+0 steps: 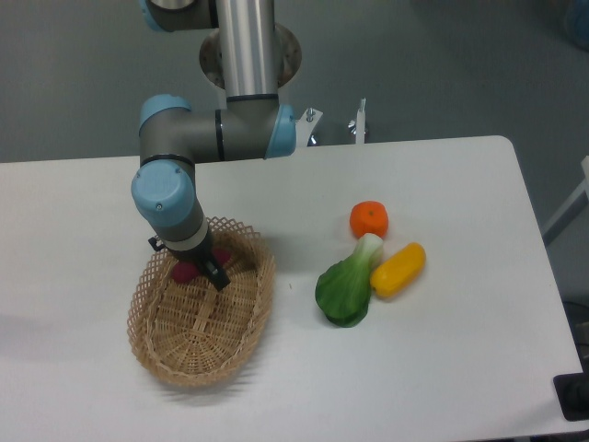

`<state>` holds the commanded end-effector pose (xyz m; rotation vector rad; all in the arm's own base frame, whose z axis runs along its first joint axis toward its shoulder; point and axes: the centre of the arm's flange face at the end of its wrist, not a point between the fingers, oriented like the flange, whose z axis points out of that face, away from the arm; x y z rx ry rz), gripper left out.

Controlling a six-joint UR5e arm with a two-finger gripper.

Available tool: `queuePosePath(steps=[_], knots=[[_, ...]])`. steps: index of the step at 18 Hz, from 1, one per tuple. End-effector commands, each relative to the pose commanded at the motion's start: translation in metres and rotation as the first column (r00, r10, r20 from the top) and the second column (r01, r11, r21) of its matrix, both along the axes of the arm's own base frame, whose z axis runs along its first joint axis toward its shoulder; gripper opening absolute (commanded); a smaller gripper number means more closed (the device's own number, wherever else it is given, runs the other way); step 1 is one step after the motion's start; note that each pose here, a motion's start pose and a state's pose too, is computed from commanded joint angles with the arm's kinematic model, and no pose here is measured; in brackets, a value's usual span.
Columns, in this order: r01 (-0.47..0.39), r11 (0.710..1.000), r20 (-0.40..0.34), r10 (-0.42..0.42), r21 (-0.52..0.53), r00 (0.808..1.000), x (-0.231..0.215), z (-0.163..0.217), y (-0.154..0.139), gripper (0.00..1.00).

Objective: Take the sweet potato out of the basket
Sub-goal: 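Lower the gripper onto the purple sweet potato and close on it, then lift the gripped sweet potato up out of the basket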

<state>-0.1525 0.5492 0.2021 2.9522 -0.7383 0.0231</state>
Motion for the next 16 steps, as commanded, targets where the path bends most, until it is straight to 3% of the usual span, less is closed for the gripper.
queuePosePath(steps=[4, 7, 13, 16], knots=[[0.008, 1.000, 0.000, -0.008, 0.001, 1.000, 0.000, 0.001, 0.001, 0.61], [0.011, 1.000, -0.002, -0.011, 0.005, 1.000, -0.001, 0.003, 0.001, 0.40], [0.015, 1.000, -0.007, -0.015, 0.012, 1.000, -0.002, 0.008, 0.003, 0.25], [0.015, 1.000, -0.010, -0.015, 0.018, 1.000, -0.002, 0.011, 0.003, 0.24]])
